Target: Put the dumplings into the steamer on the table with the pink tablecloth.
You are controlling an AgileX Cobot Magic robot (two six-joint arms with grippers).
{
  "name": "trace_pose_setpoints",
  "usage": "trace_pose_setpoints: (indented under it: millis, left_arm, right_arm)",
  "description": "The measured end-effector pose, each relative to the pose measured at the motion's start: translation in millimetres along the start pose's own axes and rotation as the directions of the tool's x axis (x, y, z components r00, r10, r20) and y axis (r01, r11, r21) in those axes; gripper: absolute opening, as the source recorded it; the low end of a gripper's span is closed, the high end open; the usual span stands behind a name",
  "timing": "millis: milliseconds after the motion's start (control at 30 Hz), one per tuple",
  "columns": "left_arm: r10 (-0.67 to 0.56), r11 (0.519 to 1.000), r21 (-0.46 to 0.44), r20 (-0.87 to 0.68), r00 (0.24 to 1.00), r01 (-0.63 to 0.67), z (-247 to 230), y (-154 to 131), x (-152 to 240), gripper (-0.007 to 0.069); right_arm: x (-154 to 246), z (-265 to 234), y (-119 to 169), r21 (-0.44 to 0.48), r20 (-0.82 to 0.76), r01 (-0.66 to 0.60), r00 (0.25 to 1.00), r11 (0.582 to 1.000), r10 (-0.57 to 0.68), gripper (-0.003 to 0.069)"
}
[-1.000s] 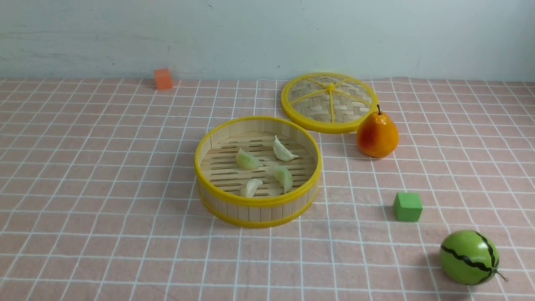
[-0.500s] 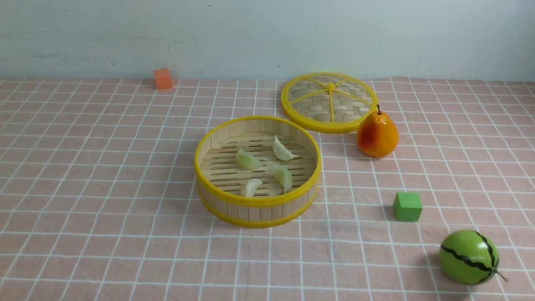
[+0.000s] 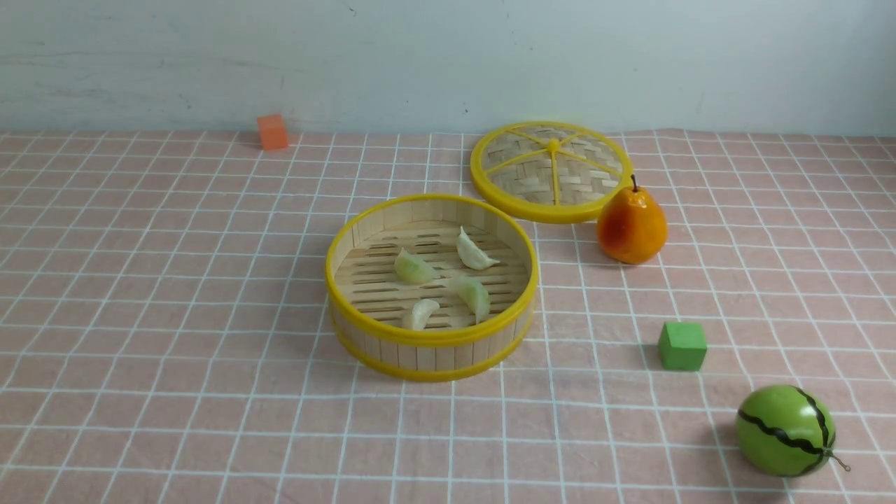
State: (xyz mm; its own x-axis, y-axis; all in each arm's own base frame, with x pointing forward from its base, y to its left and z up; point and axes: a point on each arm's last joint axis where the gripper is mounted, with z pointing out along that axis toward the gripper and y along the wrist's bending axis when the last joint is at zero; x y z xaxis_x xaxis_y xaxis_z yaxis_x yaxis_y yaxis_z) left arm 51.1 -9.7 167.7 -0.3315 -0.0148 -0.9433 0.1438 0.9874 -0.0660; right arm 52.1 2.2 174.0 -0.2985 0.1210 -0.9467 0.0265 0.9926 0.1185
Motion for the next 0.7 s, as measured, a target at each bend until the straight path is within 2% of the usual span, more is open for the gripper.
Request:
trace_pose_setpoints:
  millis: [700]
  left_arm:
    - [0.002, 1.000, 0.000, 0.000, 1.000, -0.002, 0.0, 0.0, 0.0, -0.0014]
  right_arm:
    - [0.0, 0.0, 0.0, 0.000, 0.000, -0.001, 1.000, 1.000, 0.001, 0.0140]
